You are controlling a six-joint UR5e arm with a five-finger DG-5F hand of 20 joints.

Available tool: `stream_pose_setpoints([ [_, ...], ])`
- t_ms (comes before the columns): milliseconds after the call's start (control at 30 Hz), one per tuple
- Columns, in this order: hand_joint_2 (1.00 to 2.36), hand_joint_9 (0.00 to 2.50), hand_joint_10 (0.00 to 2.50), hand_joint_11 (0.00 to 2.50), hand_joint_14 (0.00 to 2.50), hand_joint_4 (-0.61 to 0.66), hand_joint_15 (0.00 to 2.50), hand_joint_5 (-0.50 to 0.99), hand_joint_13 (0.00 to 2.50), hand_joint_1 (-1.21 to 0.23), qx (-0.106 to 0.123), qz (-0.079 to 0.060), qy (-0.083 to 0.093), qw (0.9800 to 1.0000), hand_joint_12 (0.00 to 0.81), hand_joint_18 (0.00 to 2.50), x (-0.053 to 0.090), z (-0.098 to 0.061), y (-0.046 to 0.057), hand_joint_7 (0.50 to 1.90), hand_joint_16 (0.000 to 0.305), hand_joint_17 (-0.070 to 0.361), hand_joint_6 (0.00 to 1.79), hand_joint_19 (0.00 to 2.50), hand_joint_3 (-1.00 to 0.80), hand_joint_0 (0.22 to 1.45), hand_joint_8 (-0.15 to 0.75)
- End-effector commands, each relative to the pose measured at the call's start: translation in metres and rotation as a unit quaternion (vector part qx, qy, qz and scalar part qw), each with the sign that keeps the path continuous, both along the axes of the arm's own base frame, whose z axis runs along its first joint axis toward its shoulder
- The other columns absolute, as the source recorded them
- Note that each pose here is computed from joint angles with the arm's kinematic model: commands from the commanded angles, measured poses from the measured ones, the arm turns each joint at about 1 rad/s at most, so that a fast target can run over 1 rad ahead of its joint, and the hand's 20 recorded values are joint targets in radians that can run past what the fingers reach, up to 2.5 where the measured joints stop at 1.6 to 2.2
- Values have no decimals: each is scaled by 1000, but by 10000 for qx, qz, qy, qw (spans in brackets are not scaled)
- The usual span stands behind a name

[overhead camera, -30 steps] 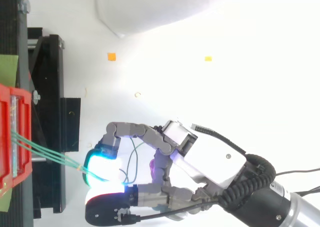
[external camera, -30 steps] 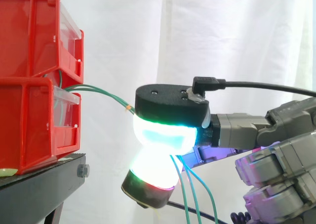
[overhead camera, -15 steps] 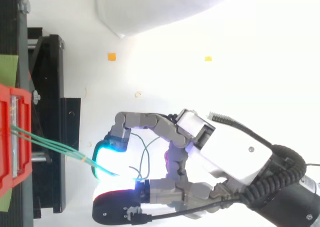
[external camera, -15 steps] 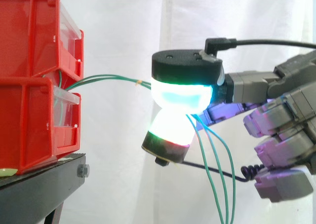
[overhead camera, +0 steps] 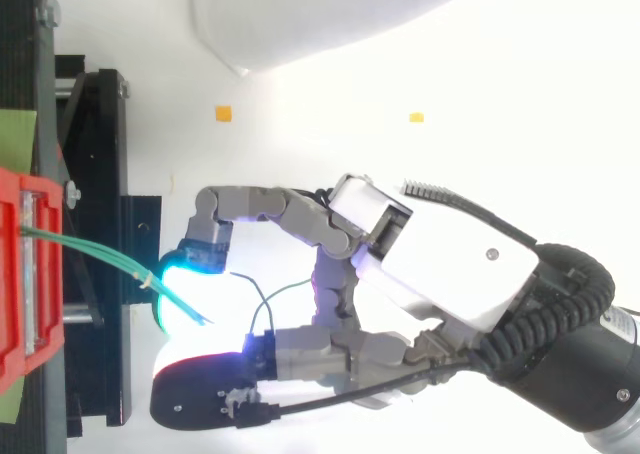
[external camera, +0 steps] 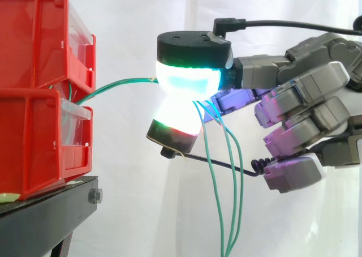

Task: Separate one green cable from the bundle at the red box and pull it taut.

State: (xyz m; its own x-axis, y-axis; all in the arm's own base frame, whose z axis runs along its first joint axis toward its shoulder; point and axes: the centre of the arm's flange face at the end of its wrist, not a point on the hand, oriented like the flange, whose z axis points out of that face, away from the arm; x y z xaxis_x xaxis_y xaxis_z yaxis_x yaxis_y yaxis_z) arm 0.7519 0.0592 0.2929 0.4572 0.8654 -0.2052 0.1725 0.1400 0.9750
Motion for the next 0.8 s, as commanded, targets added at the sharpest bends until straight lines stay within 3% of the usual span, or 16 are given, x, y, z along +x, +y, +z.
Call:
stream_pose_setpoints([
  [0,1006,2040,42,1332,559,71,1636,113,1722,-691,-9,39,-11,10000,383,1972,2,4,-5,1416,75,169,501,961,-446,742,234],
  [433,1005,2036,42,1337,541,99,1646,111,1721,-684,-65,298,249,9992,380,1954,-2,8,-8,1421,74,167,501,965,-453,740,231],
  [767,1004,2036,42,1336,531,100,1648,111,1723,-680,-204,333,453,9982,381,1954,-10,22,-12,1419,74,166,501,965,-461,739,231],
])
